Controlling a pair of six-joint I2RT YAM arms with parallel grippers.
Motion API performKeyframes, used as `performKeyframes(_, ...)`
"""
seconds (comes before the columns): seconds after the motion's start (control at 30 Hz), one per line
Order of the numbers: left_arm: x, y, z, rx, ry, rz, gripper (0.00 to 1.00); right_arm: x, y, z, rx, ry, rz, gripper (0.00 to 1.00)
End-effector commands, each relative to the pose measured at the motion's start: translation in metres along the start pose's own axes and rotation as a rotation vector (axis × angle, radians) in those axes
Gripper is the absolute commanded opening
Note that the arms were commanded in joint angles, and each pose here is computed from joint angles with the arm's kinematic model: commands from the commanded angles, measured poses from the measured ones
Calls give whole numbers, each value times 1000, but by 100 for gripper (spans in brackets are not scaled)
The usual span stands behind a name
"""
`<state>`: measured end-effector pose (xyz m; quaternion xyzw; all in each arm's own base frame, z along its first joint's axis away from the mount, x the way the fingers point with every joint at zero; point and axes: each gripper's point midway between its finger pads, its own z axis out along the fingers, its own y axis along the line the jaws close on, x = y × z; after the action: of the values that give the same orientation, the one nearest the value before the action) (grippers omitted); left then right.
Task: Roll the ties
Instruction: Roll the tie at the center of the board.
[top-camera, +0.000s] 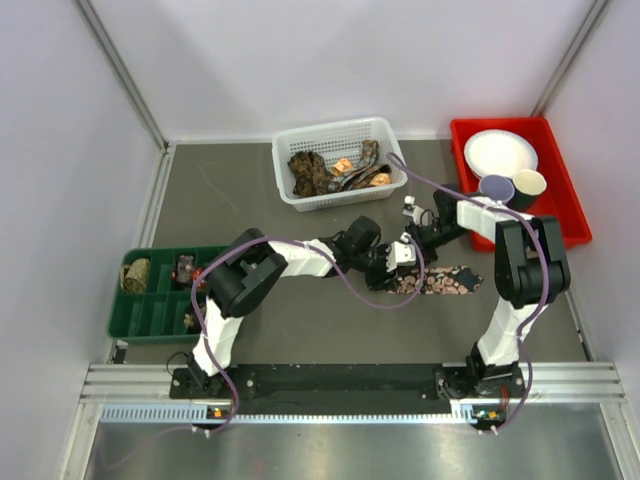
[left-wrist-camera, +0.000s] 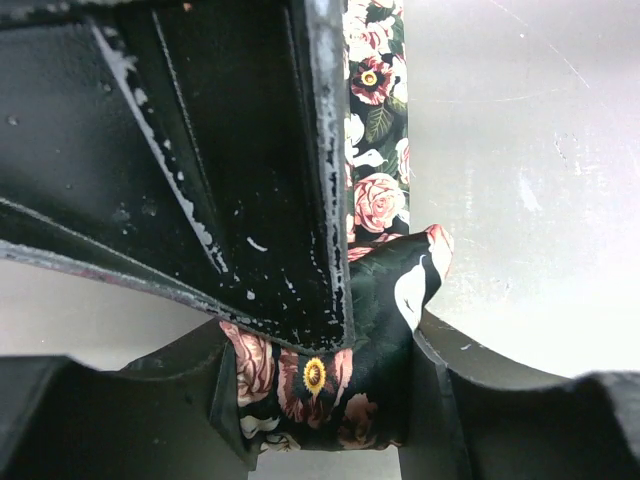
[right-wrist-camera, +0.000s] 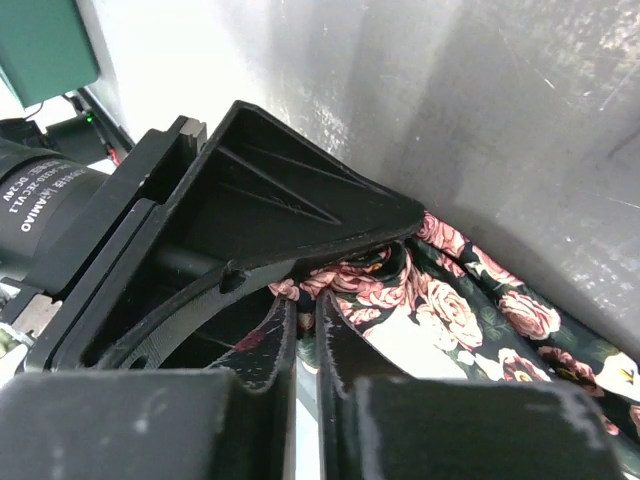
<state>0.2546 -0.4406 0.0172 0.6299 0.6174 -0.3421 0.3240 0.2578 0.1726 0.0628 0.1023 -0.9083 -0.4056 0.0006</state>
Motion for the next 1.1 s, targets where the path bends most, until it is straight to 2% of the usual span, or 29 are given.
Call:
performKeyframes(0.0,157,-60,-19,91,484,-232,10,4,-30,10,143,28,-23,0)
performKeyframes(0.03,157,-60,-19,92,476,-234,18,2,-36,9,177,26,-25,0)
performKeyframes(0.07,154,-59,-18,88,461,-237,31,1,-40,9,192,25,-26,0)
performKeyframes(0.13,151,-62,-17,100,433,-247,41,-1,-53,7,260,19,-30,0)
performKeyframes(0.17,140,-55,-13,96,375,-238,49,-4,-57,6,279,7,-42,0)
performKeyframes(0.27,113,-47,-5,88,225,-214,65,-4,-72,4,360,16,-67,0)
performKeyframes(0.3,106,-44,-3,85,190,-200,68,-5,-76,3,378,11,-75,0)
performKeyframes(0.53,58,-32,14,106,-52,-175,70,1,-92,2,509,37,-126,0)
performKeyframes(0.6,50,-33,15,122,-105,-211,70,1,-91,4,532,39,-135,0)
performKeyframes(0.73,26,-32,18,139,-259,-190,74,-3,-95,3,621,27,-150,0)
performKeyframes(0.83,19,-37,21,156,-329,-204,78,-5,-96,3,676,31,-172,0)
performKeyframes(0.9,21,-36,24,134,-335,-228,79,-5,-95,6,704,37,-183,0)
performKeyframes(1.03,29,-32,38,89,-350,-261,70,-7,-97,5,744,29,-136,0)
performKeyframes(1.07,28,-30,40,79,-355,-272,64,-7,-96,6,734,32,-134,0)
